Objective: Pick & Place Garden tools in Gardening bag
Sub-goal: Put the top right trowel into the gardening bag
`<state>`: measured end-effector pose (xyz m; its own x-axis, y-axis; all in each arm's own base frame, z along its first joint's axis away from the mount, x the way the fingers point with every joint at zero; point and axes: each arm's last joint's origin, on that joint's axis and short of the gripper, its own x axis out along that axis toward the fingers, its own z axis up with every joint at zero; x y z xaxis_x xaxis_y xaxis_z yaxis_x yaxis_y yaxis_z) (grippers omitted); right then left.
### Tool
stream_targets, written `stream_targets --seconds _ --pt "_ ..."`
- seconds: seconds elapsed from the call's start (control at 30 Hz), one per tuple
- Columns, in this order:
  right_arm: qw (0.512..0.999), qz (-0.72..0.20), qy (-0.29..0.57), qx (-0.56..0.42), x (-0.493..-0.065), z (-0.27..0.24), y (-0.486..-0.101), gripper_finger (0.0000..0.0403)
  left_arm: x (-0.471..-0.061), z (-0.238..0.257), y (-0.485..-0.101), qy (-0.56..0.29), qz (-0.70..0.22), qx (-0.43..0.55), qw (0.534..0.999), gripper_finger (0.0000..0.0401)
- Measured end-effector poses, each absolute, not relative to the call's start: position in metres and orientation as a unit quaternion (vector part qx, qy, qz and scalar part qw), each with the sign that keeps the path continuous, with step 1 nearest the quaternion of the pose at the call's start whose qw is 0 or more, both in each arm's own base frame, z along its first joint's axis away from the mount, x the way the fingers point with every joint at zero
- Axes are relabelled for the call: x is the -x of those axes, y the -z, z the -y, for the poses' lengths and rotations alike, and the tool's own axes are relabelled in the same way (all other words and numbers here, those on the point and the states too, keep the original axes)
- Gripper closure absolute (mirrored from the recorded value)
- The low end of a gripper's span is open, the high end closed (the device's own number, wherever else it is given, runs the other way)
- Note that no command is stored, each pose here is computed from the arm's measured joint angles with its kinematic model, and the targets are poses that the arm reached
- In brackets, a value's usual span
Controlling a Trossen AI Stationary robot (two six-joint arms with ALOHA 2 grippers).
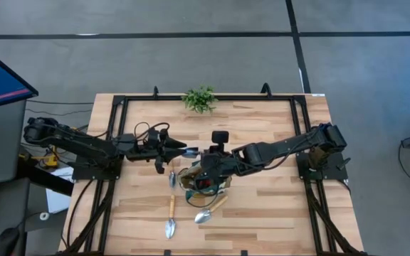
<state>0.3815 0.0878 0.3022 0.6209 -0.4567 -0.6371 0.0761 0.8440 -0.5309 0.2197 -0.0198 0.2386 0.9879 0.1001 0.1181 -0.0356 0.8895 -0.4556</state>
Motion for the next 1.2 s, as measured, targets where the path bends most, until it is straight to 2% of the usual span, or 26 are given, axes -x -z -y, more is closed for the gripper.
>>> stream_targets --seconds 0.5,0.73,0.93,1.2 --pt "0.868 -0.409 0.161 0.23 -0.383 -0.081 -0.302 0.0353 -0.226 0.021 -0.229 -0.025 0.042 0.228 0.972 0.0364" --pt "0.867 -0.409 0.165 0.231 -0.383 -0.081 -0.303 0.0353 -0.226 0.021 -0.229 -0.033 0.044 0.212 0.976 0.0393" --pt "0.868 -0.409 0.165 0.23 -0.383 -0.081 -0.303 0.0351 -0.226 0.021 -0.229 -0.038 0.044 0.192 0.98 0.0395" --pt "0.87 -0.406 0.149 0.235 -0.381 -0.09 -0.303 0.0234 -0.226 0.021 -0.231 -0.029 0.049 0.173 0.983 0.04"
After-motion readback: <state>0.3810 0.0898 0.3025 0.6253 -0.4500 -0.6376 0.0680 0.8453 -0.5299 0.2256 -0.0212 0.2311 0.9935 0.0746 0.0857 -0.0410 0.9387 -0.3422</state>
